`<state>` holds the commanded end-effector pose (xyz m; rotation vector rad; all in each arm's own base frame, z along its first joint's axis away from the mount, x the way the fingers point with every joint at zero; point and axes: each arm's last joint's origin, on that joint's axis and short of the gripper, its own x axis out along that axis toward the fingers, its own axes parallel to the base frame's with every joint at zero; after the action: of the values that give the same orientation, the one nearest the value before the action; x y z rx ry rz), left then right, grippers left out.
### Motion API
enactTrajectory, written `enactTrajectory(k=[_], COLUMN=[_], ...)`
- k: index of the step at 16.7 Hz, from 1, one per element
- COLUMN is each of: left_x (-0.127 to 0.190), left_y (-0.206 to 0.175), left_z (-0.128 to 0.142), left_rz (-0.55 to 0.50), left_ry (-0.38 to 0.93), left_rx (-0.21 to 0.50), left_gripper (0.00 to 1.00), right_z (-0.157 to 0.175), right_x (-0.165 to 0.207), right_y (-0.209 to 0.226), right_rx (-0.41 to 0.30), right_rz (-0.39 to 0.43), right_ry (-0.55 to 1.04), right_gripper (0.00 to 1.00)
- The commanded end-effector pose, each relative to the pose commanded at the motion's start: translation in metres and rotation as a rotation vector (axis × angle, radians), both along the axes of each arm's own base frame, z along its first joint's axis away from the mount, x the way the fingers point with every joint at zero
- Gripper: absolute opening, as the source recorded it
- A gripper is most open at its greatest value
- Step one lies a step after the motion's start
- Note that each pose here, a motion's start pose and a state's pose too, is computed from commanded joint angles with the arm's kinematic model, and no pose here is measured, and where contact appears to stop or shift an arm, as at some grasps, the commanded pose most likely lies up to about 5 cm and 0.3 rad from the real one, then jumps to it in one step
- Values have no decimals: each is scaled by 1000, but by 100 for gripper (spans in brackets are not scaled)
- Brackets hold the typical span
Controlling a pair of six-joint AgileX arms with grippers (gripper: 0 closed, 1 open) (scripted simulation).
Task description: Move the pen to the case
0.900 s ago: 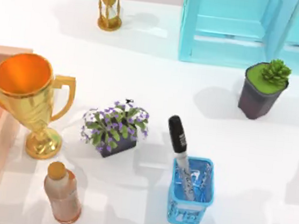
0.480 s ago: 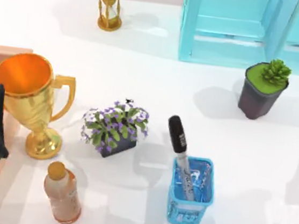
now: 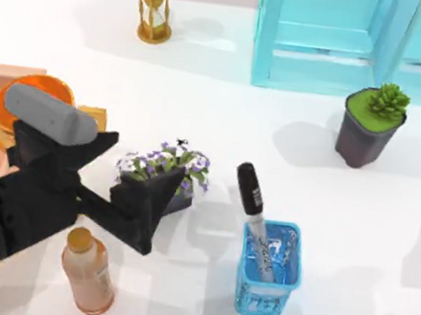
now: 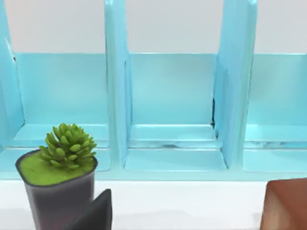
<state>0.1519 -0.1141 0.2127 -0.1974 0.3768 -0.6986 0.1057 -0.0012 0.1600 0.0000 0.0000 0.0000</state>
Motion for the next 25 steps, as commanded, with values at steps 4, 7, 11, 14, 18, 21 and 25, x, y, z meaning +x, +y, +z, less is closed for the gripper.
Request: enactTrajectory(k=[4, 7, 11, 14, 18, 21, 25], left_x=[4, 0, -1, -1, 10, 26, 42], left_y=[-44, -56, -57, -56, -69, -89, -115], left_z=[-28, -47, -53, -52, -49, -55, -78], left_rz=[-103, -108, -103, -100, -105, -105, -103], left_ry=[247, 371, 403, 401, 403, 405, 405], left_rx=[-19, -24, -19, -21, -20, -16, -18], left_gripper=[100, 100, 100, 100, 100, 100, 100], right_z=[0, 0, 0, 0, 0, 0, 0], right_x=[0, 0, 0, 0, 0, 0, 0], right_y=[0, 0, 0, 0, 0, 0, 0], right_rx=[0, 0, 0, 0, 0, 0, 0], right_rz=[0, 0, 0, 0, 0, 0, 0], right_ry=[0, 0, 0, 0, 0, 0, 0], right_gripper=[100, 100, 100, 100, 100, 100, 100])
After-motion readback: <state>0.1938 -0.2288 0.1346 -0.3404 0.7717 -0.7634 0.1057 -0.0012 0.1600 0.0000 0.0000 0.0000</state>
